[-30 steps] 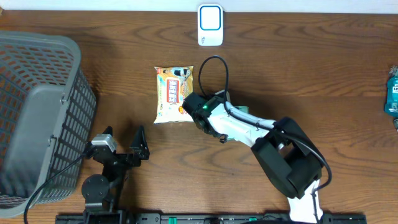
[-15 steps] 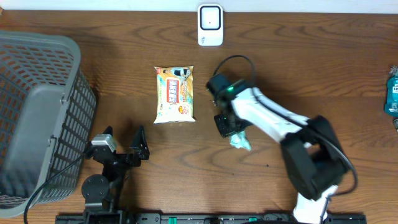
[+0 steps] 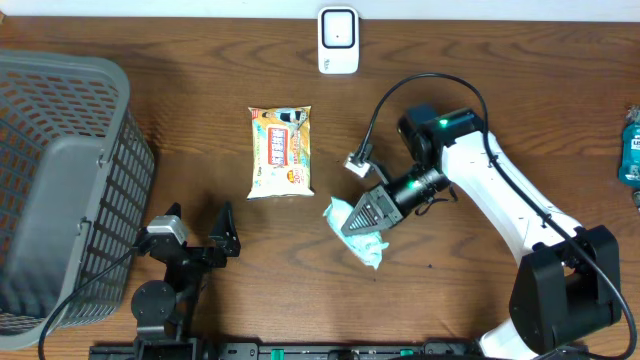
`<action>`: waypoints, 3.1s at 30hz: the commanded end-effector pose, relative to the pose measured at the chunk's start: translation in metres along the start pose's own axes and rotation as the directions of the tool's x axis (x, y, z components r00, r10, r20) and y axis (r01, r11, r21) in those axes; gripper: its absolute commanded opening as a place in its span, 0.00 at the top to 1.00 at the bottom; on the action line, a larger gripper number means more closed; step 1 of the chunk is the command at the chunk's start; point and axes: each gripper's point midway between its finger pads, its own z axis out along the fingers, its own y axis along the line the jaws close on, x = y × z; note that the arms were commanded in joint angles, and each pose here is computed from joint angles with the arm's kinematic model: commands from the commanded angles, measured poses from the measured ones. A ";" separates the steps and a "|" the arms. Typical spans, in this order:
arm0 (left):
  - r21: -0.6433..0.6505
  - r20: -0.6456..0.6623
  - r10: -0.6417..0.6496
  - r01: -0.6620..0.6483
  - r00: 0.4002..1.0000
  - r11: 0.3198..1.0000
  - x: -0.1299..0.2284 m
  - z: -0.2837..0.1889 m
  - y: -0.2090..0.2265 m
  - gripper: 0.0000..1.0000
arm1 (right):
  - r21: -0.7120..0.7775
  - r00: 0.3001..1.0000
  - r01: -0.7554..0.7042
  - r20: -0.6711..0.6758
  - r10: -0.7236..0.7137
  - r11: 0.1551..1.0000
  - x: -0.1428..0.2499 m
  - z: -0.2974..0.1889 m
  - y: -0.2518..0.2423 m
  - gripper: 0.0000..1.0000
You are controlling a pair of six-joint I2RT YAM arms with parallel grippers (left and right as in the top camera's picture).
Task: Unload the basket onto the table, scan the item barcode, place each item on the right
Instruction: 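Reach the right gripper to the green wipes pack and grasp it, then lift the wipes pack and hold it at the scanner, then carry the wipes pack to the right side and drop it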
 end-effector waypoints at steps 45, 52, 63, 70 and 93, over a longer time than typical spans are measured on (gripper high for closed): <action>-0.005 -0.042 -0.008 0.008 0.999 1.000 0.014 0.001 0.003 0.02 | 0.769 0.738 0.006 0.428 -0.521 0.639 -0.208 -0.097 -0.111 0.99; -0.005 -0.042 -0.008 0.008 0.999 1.000 0.014 0.001 0.003 0.02 | 0.862 0.645 -0.091 0.432 -0.630 0.498 -0.272 -0.134 -0.139 0.99; -0.005 -0.042 -0.008 0.008 0.999 1.000 0.014 0.001 0.003 0.02 | 0.920 0.557 -0.202 0.389 -0.734 0.335 -0.369 -0.178 -0.166 0.99; -0.005 -0.042 -0.008 0.008 0.999 1.000 0.014 0.001 0.003 0.02 | 0.923 0.555 -0.258 0.384 -0.738 0.286 -0.383 -0.183 -0.189 0.99; -0.005 -0.042 -0.008 0.008 0.999 1.000 0.014 0.001 0.003 0.02 | 0.789 0.817 -0.574 0.570 -0.088 -0.218 -0.131 -0.377 -0.256 0.99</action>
